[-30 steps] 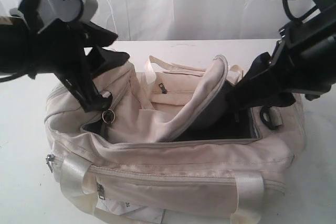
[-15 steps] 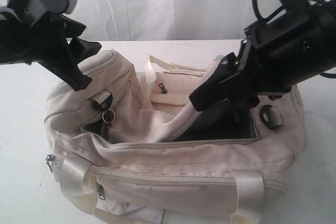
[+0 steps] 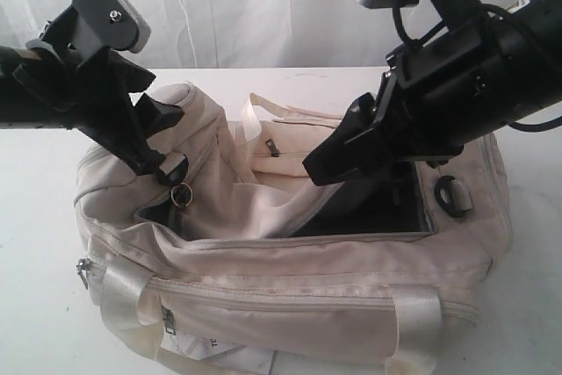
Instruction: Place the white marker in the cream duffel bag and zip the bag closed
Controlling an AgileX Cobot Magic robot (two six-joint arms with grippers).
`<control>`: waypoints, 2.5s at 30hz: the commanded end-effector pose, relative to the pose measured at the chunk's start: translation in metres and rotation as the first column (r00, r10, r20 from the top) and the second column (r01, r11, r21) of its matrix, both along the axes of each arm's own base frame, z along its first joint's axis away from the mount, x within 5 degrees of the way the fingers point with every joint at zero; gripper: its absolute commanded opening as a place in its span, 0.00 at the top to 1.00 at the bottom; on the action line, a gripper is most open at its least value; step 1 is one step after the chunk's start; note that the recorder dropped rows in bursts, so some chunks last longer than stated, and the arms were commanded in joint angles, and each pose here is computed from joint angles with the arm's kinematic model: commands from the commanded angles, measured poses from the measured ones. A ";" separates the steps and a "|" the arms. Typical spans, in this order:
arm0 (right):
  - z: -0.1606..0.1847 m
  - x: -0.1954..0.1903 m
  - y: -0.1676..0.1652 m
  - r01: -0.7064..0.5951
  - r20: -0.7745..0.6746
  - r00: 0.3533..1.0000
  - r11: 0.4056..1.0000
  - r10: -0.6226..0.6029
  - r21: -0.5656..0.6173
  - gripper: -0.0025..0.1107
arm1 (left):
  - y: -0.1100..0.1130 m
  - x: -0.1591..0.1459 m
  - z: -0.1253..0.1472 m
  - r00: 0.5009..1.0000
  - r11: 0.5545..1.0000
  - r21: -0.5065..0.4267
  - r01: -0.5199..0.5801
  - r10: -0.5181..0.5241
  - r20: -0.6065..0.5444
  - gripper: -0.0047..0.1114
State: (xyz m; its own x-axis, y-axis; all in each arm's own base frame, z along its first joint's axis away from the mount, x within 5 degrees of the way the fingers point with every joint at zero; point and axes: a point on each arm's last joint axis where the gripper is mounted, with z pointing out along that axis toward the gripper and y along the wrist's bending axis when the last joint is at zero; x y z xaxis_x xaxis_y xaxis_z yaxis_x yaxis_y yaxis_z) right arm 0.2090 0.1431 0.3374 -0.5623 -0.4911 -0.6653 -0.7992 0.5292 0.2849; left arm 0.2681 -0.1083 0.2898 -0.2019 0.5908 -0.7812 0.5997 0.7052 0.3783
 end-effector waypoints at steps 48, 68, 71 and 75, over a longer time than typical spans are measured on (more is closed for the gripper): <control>0.004 0.005 0.001 0.037 0.055 0.998 0.999 -0.039 0.028 0.60 | 0.004 0.027 0.007 0.934 0.988 0.121 -0.098 0.133 -0.331 0.44; 0.005 0.000 0.003 -0.002 0.016 1.000 0.999 0.002 0.050 0.60 | 0.002 0.055 -0.026 0.928 0.972 0.175 -0.156 0.205 -0.311 0.74; 0.005 -0.003 0.004 -0.049 0.015 0.999 0.998 0.048 0.049 0.60 | 0.004 0.055 -0.028 0.929 0.968 0.203 -0.147 0.205 -0.308 0.94; 0.007 -0.002 0.005 -0.070 0.055 0.996 0.995 0.067 0.069 0.60 | 0.004 0.055 -0.024 0.921 0.965 0.216 -0.148 0.214 -0.327 0.96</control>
State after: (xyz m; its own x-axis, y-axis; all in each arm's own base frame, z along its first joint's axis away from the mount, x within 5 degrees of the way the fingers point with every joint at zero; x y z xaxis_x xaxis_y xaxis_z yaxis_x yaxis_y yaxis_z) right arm 0.2072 0.1473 0.3413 -0.5252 -0.4802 -0.7025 -0.8291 0.4748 0.2953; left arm 0.3237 -0.1042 0.2629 -0.5360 0.6447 -0.5451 0.5846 0.7492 0.3112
